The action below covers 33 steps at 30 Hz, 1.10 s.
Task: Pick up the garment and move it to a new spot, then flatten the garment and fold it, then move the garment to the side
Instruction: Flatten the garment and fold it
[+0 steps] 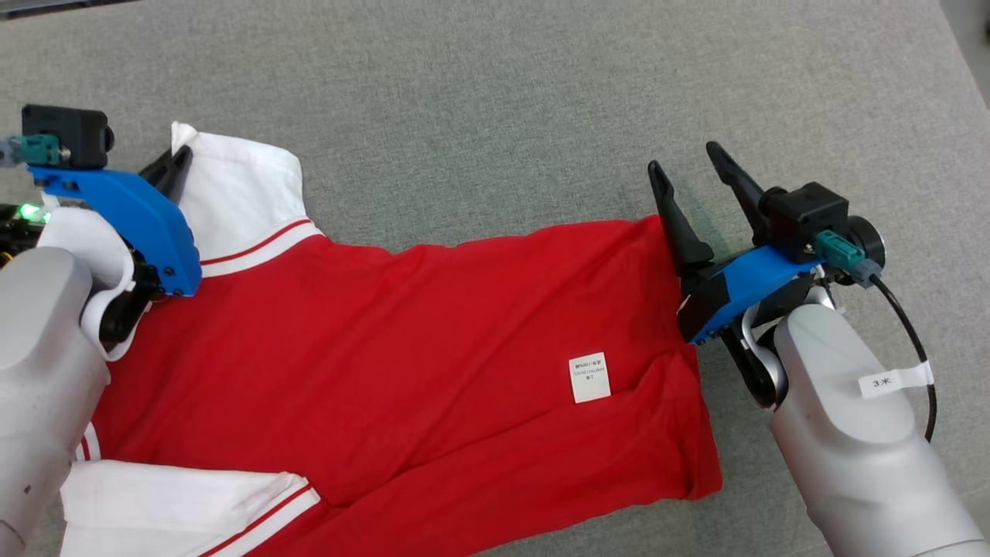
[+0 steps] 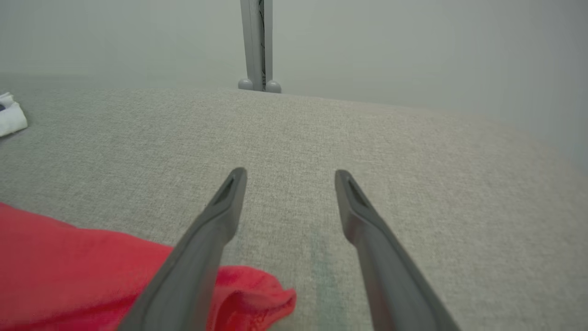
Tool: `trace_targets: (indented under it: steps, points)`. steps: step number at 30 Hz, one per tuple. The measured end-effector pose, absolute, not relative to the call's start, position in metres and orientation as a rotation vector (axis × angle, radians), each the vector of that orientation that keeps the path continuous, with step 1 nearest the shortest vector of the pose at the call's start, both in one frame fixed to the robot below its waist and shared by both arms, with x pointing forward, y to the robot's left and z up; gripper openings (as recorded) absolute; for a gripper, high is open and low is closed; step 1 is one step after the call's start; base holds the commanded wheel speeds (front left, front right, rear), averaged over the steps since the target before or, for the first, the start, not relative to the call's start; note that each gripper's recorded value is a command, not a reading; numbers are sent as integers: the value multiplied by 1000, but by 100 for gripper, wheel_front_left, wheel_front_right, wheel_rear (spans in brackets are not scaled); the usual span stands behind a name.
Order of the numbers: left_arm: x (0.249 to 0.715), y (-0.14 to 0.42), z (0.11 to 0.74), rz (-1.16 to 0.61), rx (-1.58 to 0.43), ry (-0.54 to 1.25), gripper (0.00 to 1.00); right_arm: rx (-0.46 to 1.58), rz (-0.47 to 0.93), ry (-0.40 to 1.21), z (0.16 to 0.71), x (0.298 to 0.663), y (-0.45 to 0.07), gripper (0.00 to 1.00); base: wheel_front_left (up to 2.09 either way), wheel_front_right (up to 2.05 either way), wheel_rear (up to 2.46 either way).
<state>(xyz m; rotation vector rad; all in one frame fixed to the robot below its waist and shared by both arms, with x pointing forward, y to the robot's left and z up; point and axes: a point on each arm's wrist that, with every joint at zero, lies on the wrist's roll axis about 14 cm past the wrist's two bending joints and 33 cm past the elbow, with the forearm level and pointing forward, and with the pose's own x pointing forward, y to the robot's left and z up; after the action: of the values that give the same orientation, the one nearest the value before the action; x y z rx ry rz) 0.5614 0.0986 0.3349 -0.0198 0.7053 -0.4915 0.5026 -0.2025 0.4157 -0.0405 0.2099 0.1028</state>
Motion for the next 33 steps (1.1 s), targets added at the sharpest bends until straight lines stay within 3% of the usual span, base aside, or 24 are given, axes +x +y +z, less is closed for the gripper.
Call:
trace_targets:
  steps: [22,23,24,33]
  points:
    - [558,112,377,-482,-4,518,0,-21,167,583,364,468,-188,100,0,0,0]
    - [558,112,377,-484,-2,515,0,-23,171,588,363,468,-187,31,0,0,0]
    - [558,112,378,-486,1,512,0,-22,172,586,363,469,-187,0,0,0,0]
    - [566,122,403,-457,-4,413,0,-25,182,464,388,486,-182,0,0,0,0]
